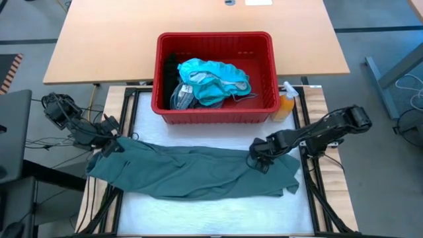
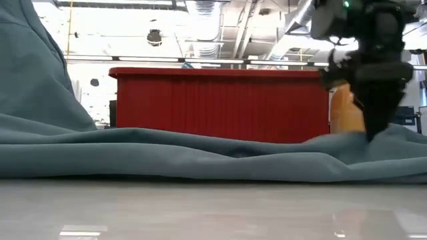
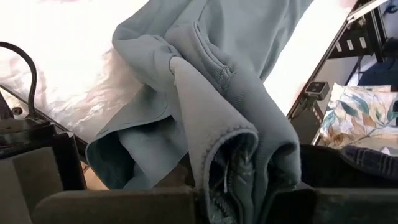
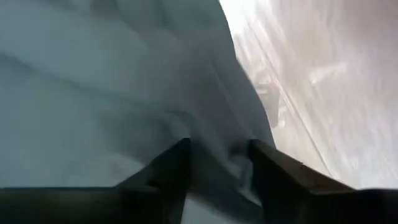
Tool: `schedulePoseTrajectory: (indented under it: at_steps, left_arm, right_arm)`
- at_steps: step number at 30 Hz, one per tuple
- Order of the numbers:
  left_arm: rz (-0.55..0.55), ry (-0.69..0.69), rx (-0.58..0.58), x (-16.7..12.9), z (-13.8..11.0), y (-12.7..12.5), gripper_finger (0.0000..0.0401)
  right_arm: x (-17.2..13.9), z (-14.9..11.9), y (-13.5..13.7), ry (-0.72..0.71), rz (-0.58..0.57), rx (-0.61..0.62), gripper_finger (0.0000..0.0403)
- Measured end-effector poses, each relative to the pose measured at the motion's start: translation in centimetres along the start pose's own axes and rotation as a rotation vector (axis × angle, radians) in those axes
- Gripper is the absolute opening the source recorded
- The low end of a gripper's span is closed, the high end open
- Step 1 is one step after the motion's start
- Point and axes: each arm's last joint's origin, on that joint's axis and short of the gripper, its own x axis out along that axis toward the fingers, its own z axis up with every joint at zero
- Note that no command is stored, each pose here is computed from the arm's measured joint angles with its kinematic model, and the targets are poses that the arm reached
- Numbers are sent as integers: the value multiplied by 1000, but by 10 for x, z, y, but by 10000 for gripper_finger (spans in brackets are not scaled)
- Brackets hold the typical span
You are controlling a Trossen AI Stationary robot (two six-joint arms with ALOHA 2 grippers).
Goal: Fold Laundry from Bin
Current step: Fold the light blue pants
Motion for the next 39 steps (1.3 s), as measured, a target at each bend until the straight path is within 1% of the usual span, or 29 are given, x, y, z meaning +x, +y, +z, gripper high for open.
schedulePoseTrajectory:
  at_steps: [2, 5, 6, 7, 9, 16, 20, 22, 24, 27, 29, 33, 37, 39]
  left_arm:
    - [2, -6, -7, 0, 0, 0, 29]
    - [21, -6, -27, 0, 0, 2, 29]
    - [22, -8, -32, 0, 0, 2, 29]
    - [22, -12, -38, 0, 0, 2, 29]
    - [23, -28, -47, 0, 1, 2, 29]
    - [24, -50, -65, 0, 1, 2, 29]
    - [25, -68, -95, 0, 2, 2, 29]
    - [25, -88, -114, 0, 2, 2, 29]
    - [20, -111, -129, 0, 3, 2, 29]
    - [-12, -156, -123, 0, 5, -2, 29]
    - [-44, -206, -104, -1, 6, -5, 29]
    - [-78, -281, -70, 1, 9, -14, 29]
    - [-44, -249, -36, 7, 8, -18, 29]
    - [-27, -226, -15, 9, 7, -20, 29]
  right_arm:
    - [4, -6, -1, 47, -8, 3, 139]
    - [3, -13, -2, 109, -51, 16, 42]
    - [2, -15, -2, 125, -69, 26, 25]
    - [1, -18, -3, 145, -92, 43, 20]
    - [-1, -21, -5, 168, -120, 70, 36]
    - [-14, -14, -2, 161, -119, 98, 160]
    - [-34, -3, 3, 83, -147, 99, 213]
    - [-49, 3, 5, 35, -179, 108, 227]
    - [-64, 9, 8, -21, -197, 105, 233]
    - [-82, 16, 16, -134, -179, 79, 232]
    - [-89, 22, 28, -241, -118, 40, 230]
    - [-97, 41, 61, -537, 107, -32, 226]
    - [-104, 72, 92, -834, 313, -109, 225]
    - [-105, 88, 106, -973, 398, -179, 225]
